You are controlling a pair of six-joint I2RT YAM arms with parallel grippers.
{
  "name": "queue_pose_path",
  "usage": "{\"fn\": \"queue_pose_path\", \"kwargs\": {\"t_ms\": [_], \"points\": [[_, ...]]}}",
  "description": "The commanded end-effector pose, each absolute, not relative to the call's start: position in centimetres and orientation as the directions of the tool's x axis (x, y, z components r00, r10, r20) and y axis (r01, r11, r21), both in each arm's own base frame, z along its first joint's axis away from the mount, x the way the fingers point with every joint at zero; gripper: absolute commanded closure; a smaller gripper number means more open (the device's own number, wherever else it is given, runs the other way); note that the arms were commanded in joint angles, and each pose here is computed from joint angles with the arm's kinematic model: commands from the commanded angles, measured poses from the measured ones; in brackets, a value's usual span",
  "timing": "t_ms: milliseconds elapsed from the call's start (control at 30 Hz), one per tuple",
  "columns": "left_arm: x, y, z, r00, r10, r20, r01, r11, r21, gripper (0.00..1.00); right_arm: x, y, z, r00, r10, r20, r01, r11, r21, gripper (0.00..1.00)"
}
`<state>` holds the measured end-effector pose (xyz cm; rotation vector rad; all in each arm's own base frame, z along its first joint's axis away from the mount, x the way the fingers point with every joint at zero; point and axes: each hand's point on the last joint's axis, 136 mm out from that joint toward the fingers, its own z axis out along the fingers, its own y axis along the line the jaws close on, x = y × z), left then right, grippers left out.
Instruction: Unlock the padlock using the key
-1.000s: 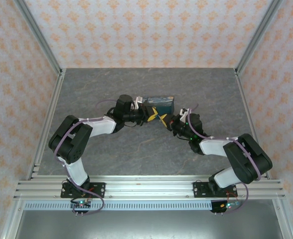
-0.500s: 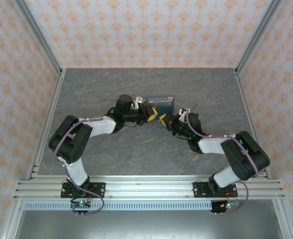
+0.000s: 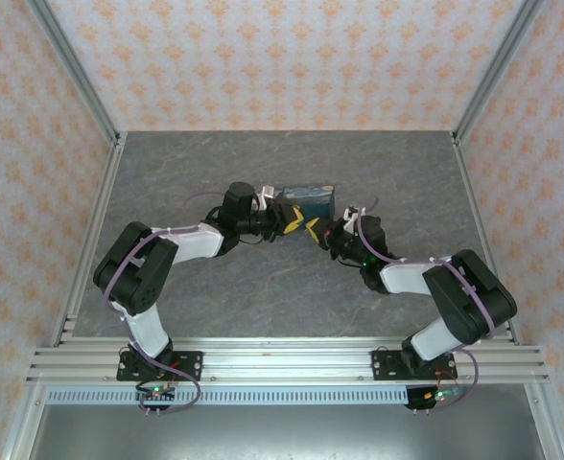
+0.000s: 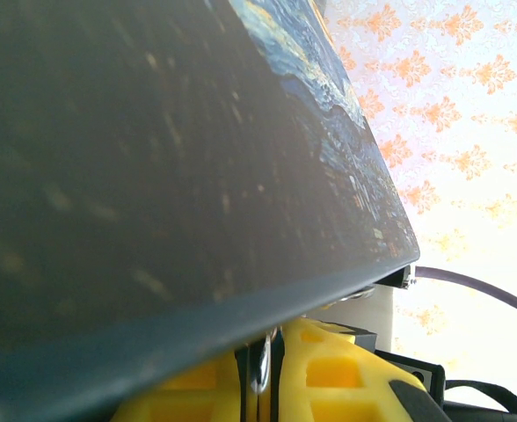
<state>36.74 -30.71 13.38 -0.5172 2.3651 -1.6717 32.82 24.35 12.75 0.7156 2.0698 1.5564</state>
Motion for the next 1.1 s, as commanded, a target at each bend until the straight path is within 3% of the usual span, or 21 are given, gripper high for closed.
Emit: {"fn": "queue_pose_path", "kwargs": {"t_ms": [0, 1067], "points": [[36.6, -30.5, 16.0, -0.922, -0.387, -0.016, -0.097, 0.271, -0.958, 1.00, 33.5, 24.5, 15.0, -0.752, 0.655, -0.080, 0.069, 0.199, 0.978, 1.00], [36.7, -30.3, 15.6, -0.918, -0.396, -0.017, -0.106, 0.285, -0.953, 1.00, 31.6, 23.2, 13.4, -0.751, 0.655, -0.085, 0.106, 0.246, 0.963, 1.00]]}}
